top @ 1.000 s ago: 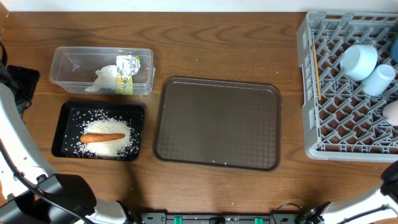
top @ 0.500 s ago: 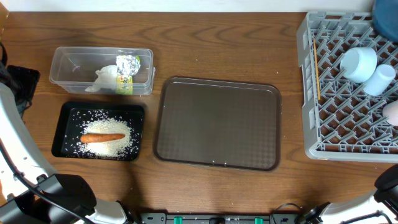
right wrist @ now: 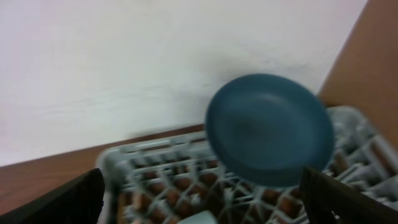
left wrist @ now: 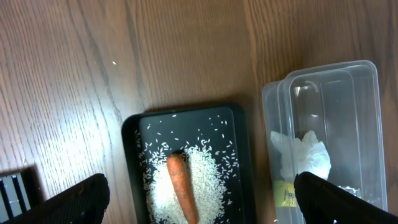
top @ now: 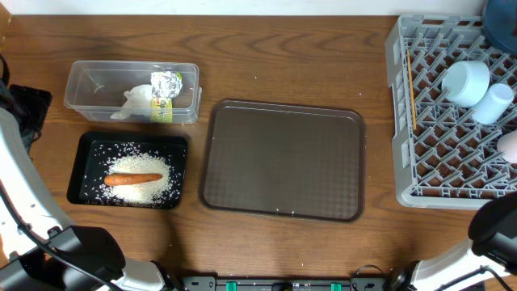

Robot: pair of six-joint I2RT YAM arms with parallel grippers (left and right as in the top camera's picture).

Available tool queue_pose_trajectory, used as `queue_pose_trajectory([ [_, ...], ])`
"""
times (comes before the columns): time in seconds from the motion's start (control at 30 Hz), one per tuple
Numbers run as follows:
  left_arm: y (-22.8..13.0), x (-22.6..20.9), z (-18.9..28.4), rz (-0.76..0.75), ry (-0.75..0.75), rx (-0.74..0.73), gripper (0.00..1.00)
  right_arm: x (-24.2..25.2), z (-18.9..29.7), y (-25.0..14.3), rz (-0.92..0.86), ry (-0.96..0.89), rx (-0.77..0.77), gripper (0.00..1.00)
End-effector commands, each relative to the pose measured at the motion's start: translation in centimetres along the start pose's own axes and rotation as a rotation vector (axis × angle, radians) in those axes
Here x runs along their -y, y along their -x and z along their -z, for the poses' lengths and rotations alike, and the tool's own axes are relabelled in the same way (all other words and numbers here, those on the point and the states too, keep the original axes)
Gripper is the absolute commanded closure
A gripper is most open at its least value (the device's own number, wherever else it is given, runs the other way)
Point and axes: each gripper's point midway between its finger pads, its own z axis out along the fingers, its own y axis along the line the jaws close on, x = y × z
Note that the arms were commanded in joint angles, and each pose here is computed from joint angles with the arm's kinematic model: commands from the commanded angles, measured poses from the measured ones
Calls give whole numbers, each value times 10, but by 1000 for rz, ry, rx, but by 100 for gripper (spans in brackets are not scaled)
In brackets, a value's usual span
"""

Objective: Sort waste into correct bins and load items into the dishwasher rack
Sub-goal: 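Lower the bowl into the grey dish rack with the right gripper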

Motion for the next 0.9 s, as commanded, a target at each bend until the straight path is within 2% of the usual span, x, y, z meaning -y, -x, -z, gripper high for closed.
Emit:
queue_pose_trajectory([
  [0.0,1,-1,0,9,2,1,2,8,-41,-30,165,-200,-102,1],
  [0.13,1,-1,0,9,2,1,2,4,-83,-49,257,-268,-176,1],
  [0.3,1,-1,0,9,2,1,2,14,-124,-57,242,-284,-196,1],
  [0.67,1,-1,0,9,2,1,2,45,-161,-107,251,-299,-303,1],
  [0.87,1,-1,0,9,2,1,2,71,-162,-125,221,-319,-340,17],
])
